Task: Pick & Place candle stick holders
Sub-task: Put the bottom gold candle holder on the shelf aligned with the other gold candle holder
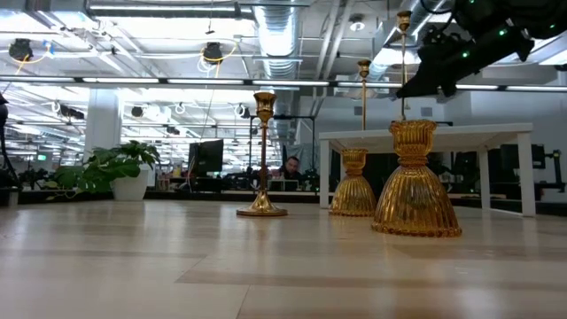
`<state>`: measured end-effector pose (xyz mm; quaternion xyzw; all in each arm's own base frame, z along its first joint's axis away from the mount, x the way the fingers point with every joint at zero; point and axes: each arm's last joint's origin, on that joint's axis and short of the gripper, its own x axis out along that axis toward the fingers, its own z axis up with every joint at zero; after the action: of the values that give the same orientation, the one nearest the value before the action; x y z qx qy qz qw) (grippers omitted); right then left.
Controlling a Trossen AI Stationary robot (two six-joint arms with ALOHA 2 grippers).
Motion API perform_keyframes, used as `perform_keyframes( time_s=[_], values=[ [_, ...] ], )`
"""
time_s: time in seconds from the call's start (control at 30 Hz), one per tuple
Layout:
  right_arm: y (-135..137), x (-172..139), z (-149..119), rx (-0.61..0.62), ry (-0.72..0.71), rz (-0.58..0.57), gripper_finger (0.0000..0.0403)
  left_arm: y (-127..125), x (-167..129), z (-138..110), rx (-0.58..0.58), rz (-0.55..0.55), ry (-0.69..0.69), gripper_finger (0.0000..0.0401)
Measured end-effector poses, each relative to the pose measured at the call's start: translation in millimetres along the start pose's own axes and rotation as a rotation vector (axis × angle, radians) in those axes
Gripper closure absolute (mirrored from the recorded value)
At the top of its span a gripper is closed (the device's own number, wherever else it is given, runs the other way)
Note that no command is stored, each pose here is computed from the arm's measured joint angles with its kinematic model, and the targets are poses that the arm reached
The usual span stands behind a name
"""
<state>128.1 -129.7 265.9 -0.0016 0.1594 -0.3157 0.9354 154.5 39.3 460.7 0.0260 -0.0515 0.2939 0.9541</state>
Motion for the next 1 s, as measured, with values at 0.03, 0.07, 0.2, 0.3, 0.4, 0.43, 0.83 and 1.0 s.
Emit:
perform_keyframes(
  time_s=[0.03,0.07,0.2,0.3,0.4,0.43,0.83,1.0],
  values=[
    [-3.1,-0.4,-0.6,0.009,0.003,-0.016,0.0392,0.0,0.0,0.0,0.0,0.0,0.0,0.0325],
    [-6.1,-0.8,-1.2,0.015,0.005,-0.024,0.039,0.0,0.0,0.0,0.0,0.0,0.0,0.0325],
    [-17.6,1.3,-5.3,0.04,0.022,-0.033,0.0392,0.0,0.0,-0.1,0.0,0.0,0.001,0.0325],
    [-23.1,5.4,-8.3,0.057,0.029,-0.002,0.0398,0.0,0.0,-0.3,0.001,0.0,0.003,0.0325],
    [-28.0,7.0,-9.7,0.064,0.032,-0.017,0.0396,0.0,0.0,-0.3,0.001,0.0,0.003,0.0325],
    [-30.0,6.8,-9.7,0.066,0.029,-0.028,0.0393,0.0,0.0,-0.3,0.001,0.0,0.003,0.0325],
    [-35.4,5.5,-17.9,0.088,0.036,0.002,0.039,0.0,0.0,-0.4,0.005,0.0,0.003,0.0325],
    [-35.3,5.5,-20.5,0.088,0.051,-0.001,0.0383,0.0,0.0,-0.4,0.005,0.0,0.004,0.0325]
  ],
)
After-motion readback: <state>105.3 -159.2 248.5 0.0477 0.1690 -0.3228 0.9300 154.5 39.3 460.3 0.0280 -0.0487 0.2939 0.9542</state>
